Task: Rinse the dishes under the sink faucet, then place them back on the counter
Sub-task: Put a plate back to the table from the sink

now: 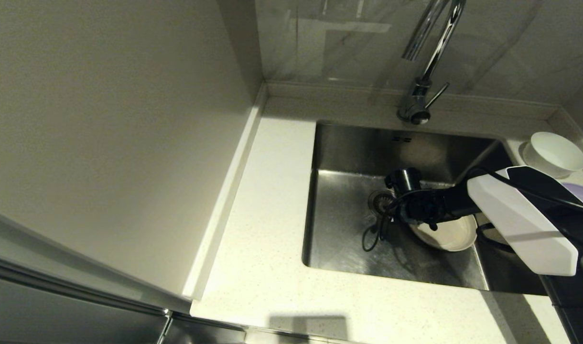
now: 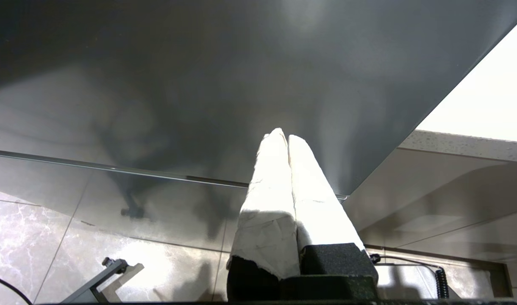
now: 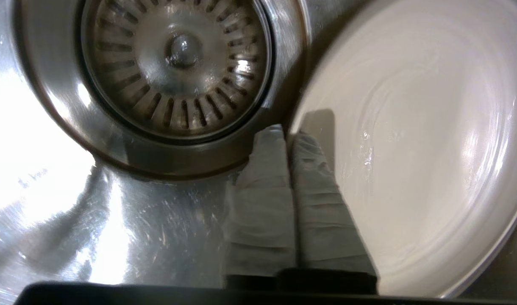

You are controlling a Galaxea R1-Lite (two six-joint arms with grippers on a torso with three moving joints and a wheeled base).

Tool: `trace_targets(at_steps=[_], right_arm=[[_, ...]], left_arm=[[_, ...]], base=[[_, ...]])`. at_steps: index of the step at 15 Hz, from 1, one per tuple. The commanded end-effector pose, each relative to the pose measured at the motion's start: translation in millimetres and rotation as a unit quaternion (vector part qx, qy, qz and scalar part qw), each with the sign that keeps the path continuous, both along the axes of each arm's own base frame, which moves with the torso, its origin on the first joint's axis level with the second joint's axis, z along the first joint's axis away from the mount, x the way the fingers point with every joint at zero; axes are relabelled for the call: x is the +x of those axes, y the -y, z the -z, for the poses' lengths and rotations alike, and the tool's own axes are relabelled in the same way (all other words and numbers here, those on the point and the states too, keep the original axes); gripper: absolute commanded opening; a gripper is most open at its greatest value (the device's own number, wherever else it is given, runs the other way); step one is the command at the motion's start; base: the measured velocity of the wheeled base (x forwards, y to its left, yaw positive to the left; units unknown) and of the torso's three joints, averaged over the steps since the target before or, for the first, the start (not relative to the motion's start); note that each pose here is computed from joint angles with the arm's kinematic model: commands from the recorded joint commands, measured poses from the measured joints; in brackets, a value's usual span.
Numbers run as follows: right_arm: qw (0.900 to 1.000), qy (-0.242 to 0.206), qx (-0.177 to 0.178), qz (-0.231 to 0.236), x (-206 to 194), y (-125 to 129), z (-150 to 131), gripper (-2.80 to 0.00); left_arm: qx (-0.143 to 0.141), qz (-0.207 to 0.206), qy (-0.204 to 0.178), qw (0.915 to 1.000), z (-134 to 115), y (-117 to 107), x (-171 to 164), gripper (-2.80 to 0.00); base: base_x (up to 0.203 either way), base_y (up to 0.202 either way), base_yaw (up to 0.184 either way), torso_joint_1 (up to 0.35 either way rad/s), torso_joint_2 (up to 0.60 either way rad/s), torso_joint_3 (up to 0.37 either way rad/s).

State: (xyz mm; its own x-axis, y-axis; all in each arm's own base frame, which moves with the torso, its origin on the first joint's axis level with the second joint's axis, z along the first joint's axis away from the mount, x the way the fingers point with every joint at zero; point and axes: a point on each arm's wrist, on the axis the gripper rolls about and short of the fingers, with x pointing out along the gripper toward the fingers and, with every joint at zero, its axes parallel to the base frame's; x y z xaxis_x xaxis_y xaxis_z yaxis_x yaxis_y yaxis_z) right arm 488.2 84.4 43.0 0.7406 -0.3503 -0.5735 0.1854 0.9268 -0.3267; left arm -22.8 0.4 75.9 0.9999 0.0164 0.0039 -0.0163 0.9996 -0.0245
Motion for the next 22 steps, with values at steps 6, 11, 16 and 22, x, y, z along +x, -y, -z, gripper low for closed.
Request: trace_targets(at_steps=[6, 11, 16, 22], right_arm=[[0.999, 0.051, 0.011, -0.007, -24, -4, -67, -2.8], [0.998, 0.044, 0.012, -0.036, -79, -19, -94, -2.8], [0.981, 0.09, 0.094, -0.147, -125, -26, -118, -2.8], [0.911, 0.17, 0.293, -0.235, -141, -32, -163, -2.8]], left_arm=[[0.0, 0.0, 0.001, 1.0, 0, 0, 0, -2.8], [0.0, 0.0, 0.001, 1.0, 0, 0, 0, -2.8], [0.0, 0.0, 0.001, 1.0, 0, 0, 0, -2.8], [0.0, 0.0, 0.001, 1.0, 0, 0, 0, -2.8]], base=[[0.0, 0.0, 0.0, 0.0, 0.0, 0.0], [0.0, 0.0, 0.0, 0.0, 0.0, 0.0], [0.0, 0.0, 0.0, 0.0, 0.0, 0.0], [0.0, 0.0, 0.0, 0.0, 0.0, 0.0]])
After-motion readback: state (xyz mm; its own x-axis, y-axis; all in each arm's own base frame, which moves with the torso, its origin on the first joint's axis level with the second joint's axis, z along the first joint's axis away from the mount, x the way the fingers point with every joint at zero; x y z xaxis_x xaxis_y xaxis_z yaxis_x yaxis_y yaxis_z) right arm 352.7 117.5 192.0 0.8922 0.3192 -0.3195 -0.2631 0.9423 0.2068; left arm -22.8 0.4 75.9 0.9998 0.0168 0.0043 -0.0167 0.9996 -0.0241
